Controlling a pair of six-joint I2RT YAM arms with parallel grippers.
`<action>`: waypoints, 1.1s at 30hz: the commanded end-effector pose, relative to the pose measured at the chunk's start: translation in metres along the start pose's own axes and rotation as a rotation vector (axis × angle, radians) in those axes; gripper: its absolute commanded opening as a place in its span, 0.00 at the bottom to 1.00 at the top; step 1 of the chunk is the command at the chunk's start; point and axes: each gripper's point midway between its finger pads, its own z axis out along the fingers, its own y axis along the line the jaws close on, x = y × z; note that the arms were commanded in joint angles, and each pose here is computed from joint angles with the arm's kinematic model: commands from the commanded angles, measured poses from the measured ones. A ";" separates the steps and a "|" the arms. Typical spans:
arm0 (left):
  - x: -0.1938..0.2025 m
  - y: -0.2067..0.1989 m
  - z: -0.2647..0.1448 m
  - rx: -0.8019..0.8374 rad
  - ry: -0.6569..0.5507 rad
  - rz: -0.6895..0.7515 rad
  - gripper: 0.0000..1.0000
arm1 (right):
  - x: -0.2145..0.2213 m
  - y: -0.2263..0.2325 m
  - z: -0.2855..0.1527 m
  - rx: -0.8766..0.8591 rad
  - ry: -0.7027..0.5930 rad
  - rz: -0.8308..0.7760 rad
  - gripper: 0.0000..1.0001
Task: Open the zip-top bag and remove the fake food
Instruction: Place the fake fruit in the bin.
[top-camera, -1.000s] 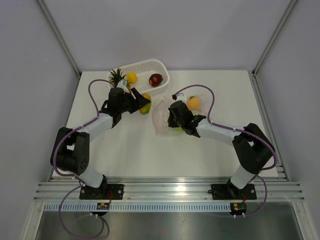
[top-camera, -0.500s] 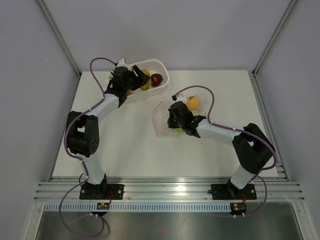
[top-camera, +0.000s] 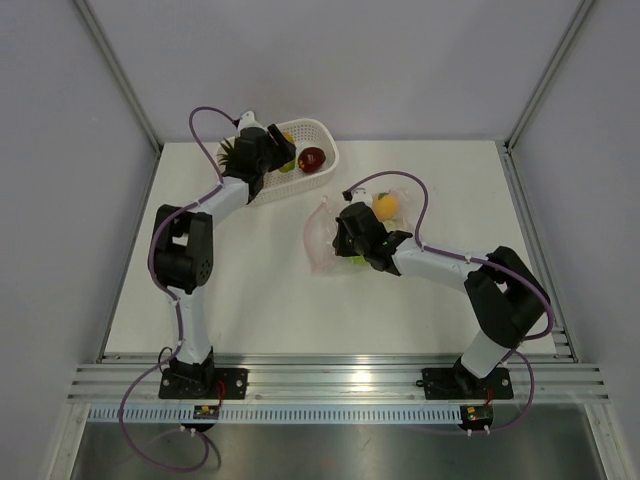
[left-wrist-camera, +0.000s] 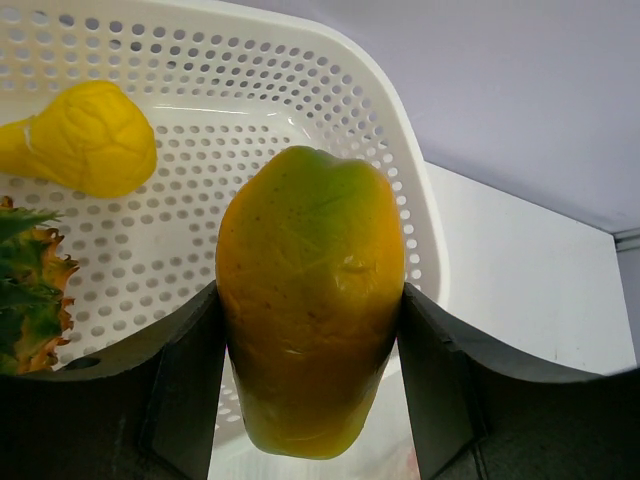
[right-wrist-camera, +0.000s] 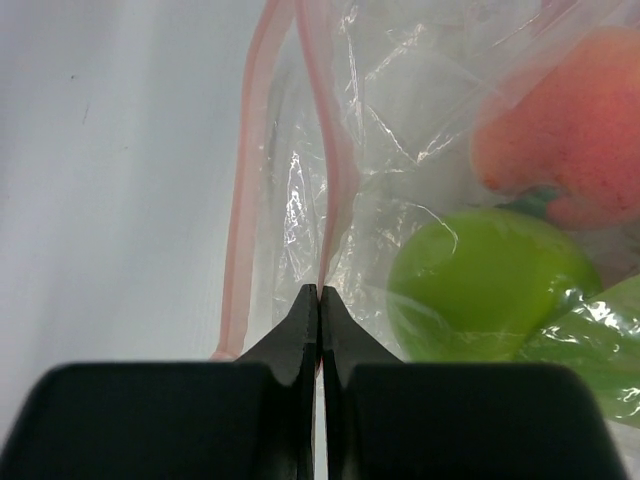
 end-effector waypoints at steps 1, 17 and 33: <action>-0.033 -0.002 0.006 -0.004 -0.111 0.007 0.53 | -0.014 0.013 -0.001 -0.051 -0.042 0.017 0.00; -0.024 -0.003 0.001 0.021 -0.072 -0.020 0.84 | -0.018 0.014 -0.007 -0.052 -0.056 0.011 0.00; -0.004 -0.020 -0.090 0.138 0.023 -0.094 0.84 | -0.026 0.016 -0.019 -0.075 -0.084 -0.012 0.06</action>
